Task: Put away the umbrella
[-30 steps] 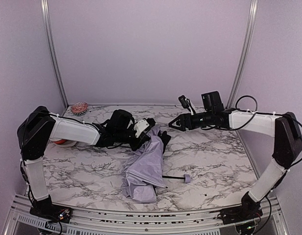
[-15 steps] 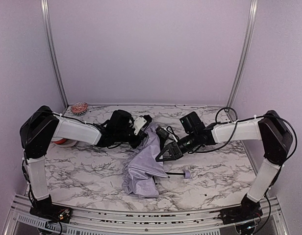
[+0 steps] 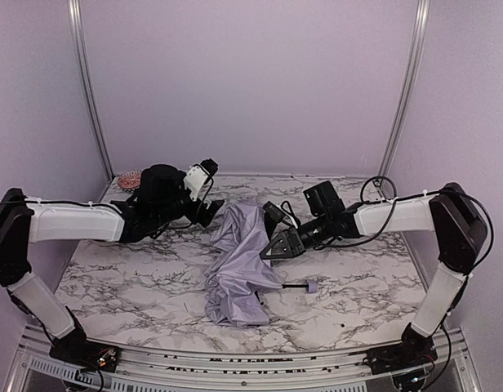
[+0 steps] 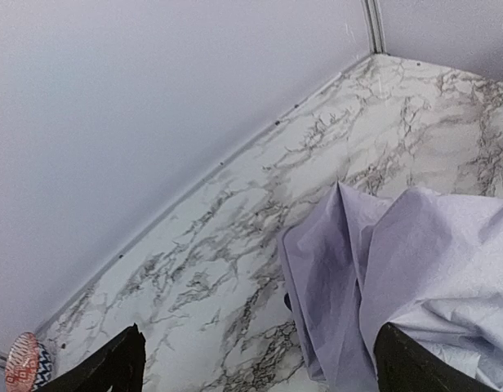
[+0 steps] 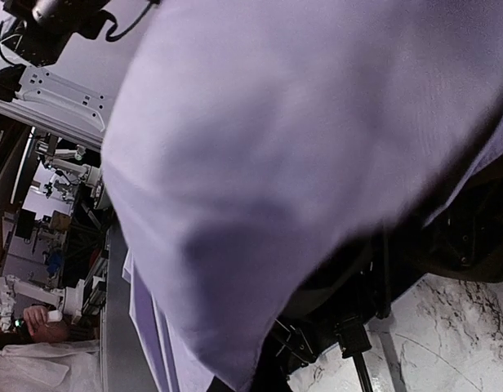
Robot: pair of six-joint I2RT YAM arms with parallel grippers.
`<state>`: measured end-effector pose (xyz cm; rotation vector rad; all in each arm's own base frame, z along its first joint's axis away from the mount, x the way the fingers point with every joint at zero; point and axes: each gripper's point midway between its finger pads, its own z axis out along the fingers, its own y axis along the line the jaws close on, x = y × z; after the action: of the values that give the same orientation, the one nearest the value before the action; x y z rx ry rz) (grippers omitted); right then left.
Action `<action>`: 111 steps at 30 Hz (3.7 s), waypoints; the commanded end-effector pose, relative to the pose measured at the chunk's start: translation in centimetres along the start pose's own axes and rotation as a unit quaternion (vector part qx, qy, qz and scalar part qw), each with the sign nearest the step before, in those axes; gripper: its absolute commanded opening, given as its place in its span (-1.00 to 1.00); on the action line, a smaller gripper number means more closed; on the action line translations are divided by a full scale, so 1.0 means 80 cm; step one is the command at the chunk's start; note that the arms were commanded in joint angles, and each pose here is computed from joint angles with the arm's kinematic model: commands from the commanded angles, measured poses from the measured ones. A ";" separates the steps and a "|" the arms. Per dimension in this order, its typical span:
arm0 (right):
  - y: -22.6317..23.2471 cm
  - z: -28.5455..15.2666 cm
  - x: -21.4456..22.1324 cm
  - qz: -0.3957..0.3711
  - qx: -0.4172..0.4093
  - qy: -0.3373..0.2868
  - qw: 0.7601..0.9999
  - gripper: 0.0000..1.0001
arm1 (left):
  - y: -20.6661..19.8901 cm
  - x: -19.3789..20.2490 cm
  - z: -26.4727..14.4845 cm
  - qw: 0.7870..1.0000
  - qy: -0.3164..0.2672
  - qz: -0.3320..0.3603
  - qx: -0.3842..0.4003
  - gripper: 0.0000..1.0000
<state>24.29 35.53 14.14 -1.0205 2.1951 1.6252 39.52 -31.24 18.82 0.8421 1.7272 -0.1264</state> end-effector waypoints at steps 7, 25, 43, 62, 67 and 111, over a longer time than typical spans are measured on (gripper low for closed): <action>-0.010 -0.030 -0.061 0.002 0.037 -0.074 0.997 -1.00 | -0.142 -0.084 -0.161 0.957 -0.122 0.147 0.216 0.58; -0.029 -0.037 -0.069 0.019 0.070 -0.093 0.993 -1.00 | -0.231 0.046 -0.096 0.913 0.074 0.277 0.290 0.37; -0.026 -0.095 0.039 -0.545 0.275 -0.009 0.792 0.99 | -0.204 -0.009 -0.124 0.935 -0.033 0.196 0.294 -1.00; -0.153 -0.048 0.052 -0.602 0.352 0.175 0.695 0.07 | -0.195 -0.041 -0.163 0.928 -0.097 0.160 0.321 -1.00; -0.169 -0.041 0.076 -0.598 0.331 0.228 0.693 -0.38 | -0.189 -0.062 -0.168 0.928 -0.121 0.150 0.318 -1.00; 0.067 -0.106 -0.045 -0.574 0.315 -0.164 0.737 0.31 | -0.139 0.061 0.010 0.958 0.066 -0.025 0.277 -1.00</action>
<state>22.74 29.53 15.07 -1.6151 1.1547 0.1757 35.33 -37.54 7.55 1.1674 1.9297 -0.5537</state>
